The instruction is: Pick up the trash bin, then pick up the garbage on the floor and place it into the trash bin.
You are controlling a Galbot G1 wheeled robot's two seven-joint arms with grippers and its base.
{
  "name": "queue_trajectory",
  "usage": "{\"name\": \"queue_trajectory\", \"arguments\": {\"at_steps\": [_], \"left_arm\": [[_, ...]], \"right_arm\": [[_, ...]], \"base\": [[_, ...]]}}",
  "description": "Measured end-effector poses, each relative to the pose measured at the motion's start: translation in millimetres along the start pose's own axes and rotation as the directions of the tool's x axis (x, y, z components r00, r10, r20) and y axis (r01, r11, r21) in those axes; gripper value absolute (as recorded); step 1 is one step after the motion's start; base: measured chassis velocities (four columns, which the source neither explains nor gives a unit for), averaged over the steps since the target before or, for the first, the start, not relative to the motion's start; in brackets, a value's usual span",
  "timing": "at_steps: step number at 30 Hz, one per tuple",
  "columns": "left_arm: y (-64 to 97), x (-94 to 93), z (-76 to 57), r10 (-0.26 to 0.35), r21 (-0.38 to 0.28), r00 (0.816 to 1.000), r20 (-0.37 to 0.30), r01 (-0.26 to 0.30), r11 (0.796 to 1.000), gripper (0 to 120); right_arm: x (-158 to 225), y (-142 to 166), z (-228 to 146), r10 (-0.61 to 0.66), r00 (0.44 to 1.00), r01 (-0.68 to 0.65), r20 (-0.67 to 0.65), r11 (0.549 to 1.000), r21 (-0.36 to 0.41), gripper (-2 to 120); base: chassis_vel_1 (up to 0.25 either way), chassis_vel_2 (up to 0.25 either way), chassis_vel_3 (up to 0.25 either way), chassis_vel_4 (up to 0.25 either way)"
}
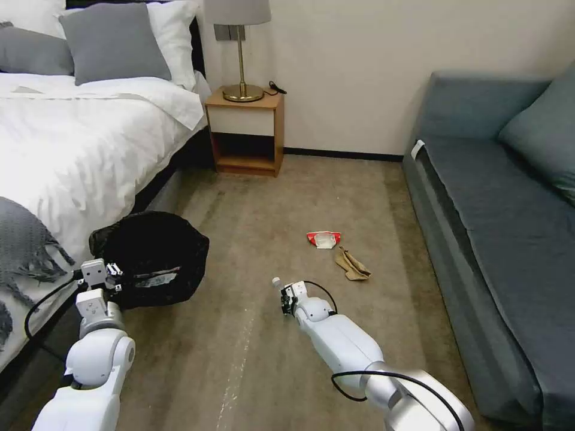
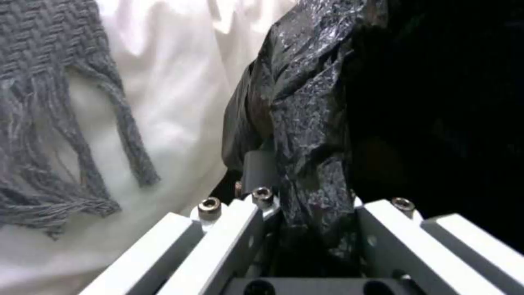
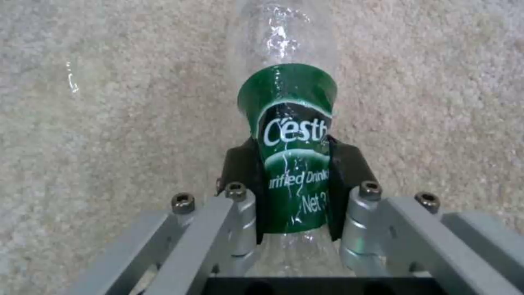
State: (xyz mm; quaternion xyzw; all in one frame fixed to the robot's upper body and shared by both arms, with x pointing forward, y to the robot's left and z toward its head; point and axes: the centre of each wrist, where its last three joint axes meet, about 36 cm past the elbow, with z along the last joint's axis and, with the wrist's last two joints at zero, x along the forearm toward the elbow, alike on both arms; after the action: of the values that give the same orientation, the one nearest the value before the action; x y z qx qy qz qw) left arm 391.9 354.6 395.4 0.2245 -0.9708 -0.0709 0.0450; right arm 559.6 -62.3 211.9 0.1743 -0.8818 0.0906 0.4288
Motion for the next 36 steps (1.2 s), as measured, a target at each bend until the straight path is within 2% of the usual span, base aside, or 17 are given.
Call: {"name": "queue_trajectory", "arguments": {"at_steps": [12, 25, 31, 36], "left_arm": [[-9.8, 3.3, 3.9, 0.019, -0.004, 1.0, -0.006, -0.019, 1.0, 3], [-19.9, 8.9, 7.7, 0.05, -0.008, 0.999, -0.006, -0.05, 0.999, 3], [-24.8, 11.0, 11.8, 0.058, -0.012, 0.998, -0.001, -0.058, 0.998, 3], [-28.3, 19.0, 17.5, 0.075, -0.015, 0.997, -0.008, -0.075, 0.997, 3]], "right_arm": [[5.9, -2.1, -4.0, -0.01, 0.999, 0.011, 0.05, 1.0, -0.02, 18], [29.5, -59.7, 2.7, 0.072, 0.989, -0.064, 0.129, 0.995, -0.072, 18], [36.3, -73.0, 13.5, 0.098, 0.977, -0.079, 0.191, 0.991, -0.104, 18], [52.4, -76.1, 19.9, 0.099, 0.959, -0.058, 0.265, 0.986, -0.158, 18]], "base": [[0.0, 0.0, 0.0, 0.0], [0.0, 0.0, 0.0, 0.0], [0.0, 0.0, 0.0, 0.0], [0.0, 0.0, 0.0, 0.0]]}}
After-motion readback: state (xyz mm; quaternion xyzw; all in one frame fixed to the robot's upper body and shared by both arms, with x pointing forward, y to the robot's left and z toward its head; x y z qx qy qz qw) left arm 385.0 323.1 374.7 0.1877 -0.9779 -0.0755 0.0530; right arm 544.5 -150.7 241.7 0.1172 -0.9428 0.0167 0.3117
